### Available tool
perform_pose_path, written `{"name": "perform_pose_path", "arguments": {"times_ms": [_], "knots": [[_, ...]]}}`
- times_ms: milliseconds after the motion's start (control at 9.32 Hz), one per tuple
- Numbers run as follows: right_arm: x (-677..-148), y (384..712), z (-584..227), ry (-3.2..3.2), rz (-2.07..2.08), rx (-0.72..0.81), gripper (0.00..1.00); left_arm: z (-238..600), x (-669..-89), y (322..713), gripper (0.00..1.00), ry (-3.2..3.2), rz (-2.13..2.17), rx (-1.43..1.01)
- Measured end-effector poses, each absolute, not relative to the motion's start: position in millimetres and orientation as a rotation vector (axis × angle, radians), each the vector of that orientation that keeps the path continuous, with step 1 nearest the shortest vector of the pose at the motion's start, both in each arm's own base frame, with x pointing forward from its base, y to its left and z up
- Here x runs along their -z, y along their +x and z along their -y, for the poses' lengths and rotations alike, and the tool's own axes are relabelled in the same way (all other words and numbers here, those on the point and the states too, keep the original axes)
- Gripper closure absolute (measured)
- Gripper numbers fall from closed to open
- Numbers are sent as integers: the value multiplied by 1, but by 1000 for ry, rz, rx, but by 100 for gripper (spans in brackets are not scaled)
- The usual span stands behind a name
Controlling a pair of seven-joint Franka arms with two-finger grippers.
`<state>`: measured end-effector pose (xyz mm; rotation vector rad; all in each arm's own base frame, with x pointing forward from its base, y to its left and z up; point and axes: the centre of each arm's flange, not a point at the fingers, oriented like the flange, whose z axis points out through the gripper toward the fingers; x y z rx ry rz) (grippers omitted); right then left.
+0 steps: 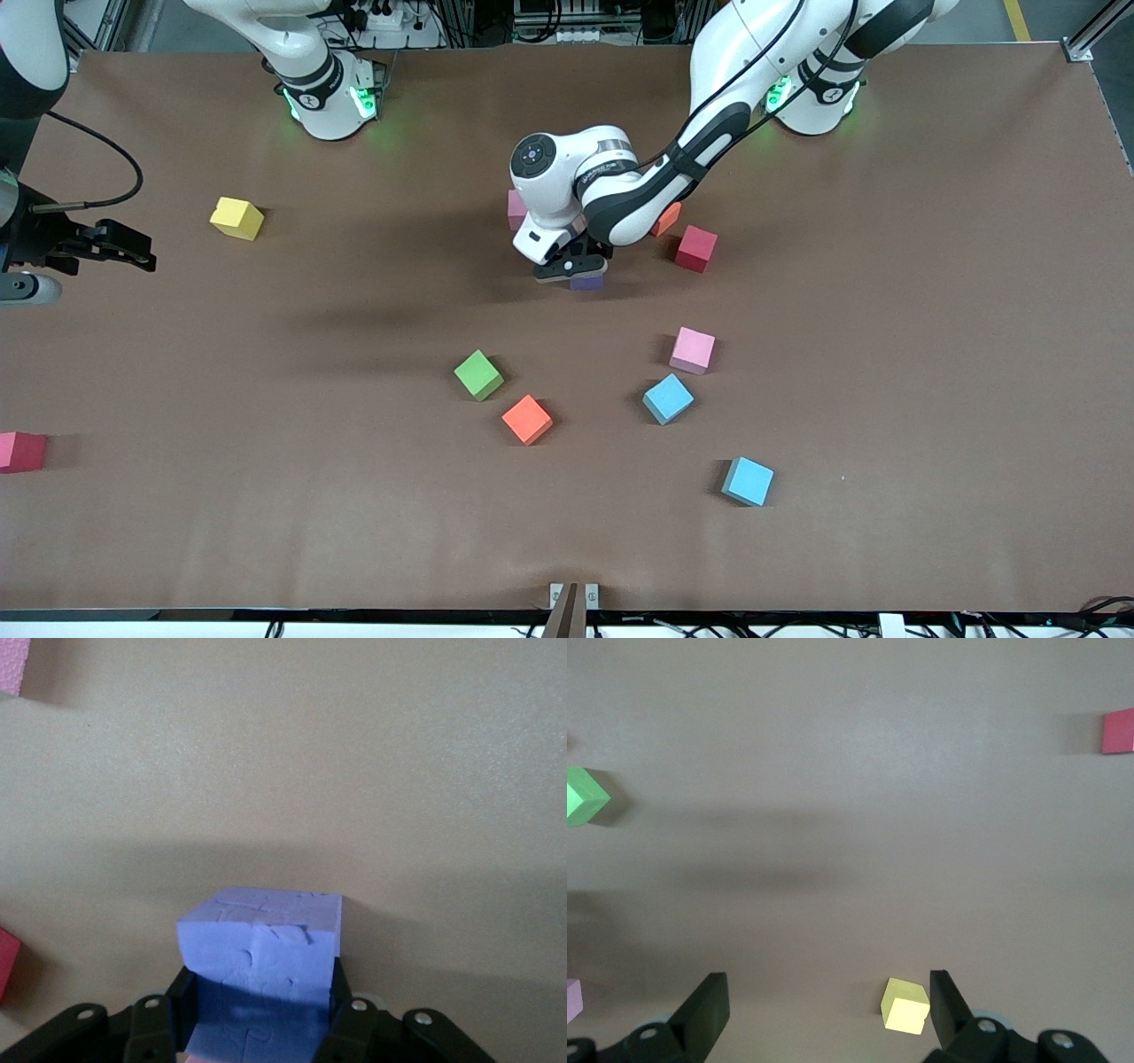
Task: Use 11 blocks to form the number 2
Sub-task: 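Lower the purple cube into the row and open the left gripper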
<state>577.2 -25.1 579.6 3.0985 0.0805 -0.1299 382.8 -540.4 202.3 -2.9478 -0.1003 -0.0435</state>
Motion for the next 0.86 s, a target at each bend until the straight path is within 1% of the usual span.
{"name": "perform_pose_path", "arguments": {"times_ms": [536,751,858], "knots": [[-577,580,23,3098,-87,137,0,541,-202,379,42,-2939,98,39],[-575,581,22,3098,-89,140,0,541,-202,378,40,-2935,126,40],[-578,581,22,3098,-88,133,0,540,-197,375,29,-2926,140,34]]}}
